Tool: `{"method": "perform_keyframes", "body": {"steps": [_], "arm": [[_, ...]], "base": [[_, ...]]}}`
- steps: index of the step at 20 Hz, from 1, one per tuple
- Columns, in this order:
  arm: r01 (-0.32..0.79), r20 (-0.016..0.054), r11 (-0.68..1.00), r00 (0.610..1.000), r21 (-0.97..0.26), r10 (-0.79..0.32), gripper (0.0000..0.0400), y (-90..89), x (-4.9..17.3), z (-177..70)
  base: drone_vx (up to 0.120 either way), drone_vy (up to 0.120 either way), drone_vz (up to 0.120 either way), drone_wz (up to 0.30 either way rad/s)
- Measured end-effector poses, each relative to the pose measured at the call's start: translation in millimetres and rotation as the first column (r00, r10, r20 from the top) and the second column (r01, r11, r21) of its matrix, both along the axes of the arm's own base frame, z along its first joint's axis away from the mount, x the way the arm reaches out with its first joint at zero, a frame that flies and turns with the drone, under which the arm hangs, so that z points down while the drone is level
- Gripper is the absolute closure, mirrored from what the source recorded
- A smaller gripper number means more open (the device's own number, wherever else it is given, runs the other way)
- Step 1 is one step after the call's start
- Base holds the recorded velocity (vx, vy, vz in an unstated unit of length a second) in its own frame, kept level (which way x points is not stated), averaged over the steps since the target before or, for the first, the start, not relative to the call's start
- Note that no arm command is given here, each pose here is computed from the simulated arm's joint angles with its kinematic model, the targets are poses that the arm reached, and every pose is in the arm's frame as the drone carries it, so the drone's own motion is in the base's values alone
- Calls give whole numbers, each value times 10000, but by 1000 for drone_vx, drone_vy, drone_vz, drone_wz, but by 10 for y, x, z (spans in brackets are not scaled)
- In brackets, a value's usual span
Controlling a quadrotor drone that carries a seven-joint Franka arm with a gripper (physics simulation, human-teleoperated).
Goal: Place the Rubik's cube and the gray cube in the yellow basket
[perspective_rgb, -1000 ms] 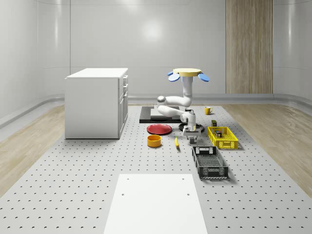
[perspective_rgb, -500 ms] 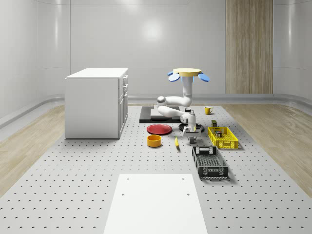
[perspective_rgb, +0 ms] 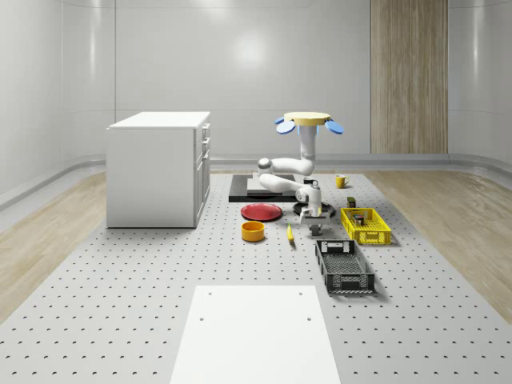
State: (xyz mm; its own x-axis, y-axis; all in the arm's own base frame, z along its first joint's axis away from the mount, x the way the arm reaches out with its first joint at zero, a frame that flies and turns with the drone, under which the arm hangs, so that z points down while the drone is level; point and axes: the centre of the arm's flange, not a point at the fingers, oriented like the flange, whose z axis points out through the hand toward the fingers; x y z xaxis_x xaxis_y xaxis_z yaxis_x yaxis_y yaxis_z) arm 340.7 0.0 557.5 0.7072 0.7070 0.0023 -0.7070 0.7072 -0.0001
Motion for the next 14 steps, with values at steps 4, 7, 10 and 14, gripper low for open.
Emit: {"method": "perform_keyframes", "body": {"steps": [4,7,10,14], "arm": [[-2,0,10000,10000,1,2,149,0,0,-112],[-3,0,10000,10000,2,3,150,0,0,-232],[-4,-1,10000,10000,2,4,150,0,0,-319],[-4,-1,10000,10000,2,4,150,0,0,-382]], "base": [[0,0,30,0],[0,0,120,0],[0,0,120,0],[0,0,120,0]]}}
